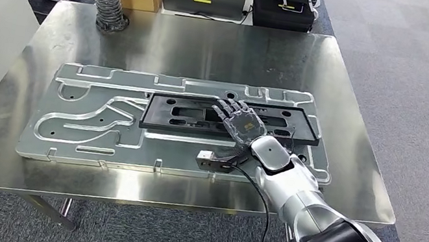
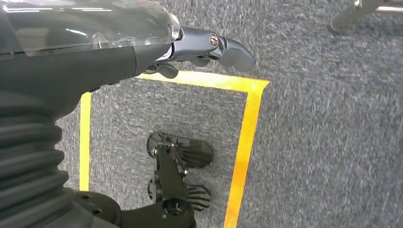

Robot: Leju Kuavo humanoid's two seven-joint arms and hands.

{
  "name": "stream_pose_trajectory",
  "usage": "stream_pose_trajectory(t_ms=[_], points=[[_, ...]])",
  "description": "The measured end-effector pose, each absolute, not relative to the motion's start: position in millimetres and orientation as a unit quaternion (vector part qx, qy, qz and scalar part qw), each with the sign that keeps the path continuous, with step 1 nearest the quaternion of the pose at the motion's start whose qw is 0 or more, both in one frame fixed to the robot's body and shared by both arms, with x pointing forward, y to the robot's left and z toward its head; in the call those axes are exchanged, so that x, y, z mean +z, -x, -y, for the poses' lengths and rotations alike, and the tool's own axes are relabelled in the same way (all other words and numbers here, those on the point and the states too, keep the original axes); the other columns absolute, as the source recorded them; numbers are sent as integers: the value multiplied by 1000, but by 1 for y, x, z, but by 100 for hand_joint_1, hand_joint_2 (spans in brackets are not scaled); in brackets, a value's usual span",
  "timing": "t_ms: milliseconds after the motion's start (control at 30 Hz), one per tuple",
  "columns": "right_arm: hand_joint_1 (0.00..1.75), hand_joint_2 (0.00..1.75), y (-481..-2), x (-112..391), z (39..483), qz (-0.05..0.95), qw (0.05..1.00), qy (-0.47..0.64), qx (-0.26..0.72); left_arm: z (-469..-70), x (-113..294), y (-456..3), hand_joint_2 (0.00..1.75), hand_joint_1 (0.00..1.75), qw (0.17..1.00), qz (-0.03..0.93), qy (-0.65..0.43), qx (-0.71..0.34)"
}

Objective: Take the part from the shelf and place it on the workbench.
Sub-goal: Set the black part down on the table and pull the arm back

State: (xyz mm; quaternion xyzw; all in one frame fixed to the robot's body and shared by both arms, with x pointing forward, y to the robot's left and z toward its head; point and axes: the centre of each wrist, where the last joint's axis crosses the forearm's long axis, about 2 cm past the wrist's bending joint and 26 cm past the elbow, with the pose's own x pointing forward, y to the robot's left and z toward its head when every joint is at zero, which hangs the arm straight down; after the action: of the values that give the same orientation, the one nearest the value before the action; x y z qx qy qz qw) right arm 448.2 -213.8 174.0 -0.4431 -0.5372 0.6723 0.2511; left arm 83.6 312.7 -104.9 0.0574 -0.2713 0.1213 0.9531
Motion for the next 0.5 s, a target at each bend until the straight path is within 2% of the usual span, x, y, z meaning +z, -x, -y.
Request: stream_pose_trajectory(t_ms=[133,267,500], points=[[0,0,-446,174,212,589,204,448,641,-313,-105,-84,0,0,953,271,-60,122],[0,0,-442,174,209,663,189,406,600,-312,-105,-84,0,0,953,271,-60,122],[0,0,-439,200,200,828,190,328,413,-311,-105,-83,0,0,952,268,-60,132]])
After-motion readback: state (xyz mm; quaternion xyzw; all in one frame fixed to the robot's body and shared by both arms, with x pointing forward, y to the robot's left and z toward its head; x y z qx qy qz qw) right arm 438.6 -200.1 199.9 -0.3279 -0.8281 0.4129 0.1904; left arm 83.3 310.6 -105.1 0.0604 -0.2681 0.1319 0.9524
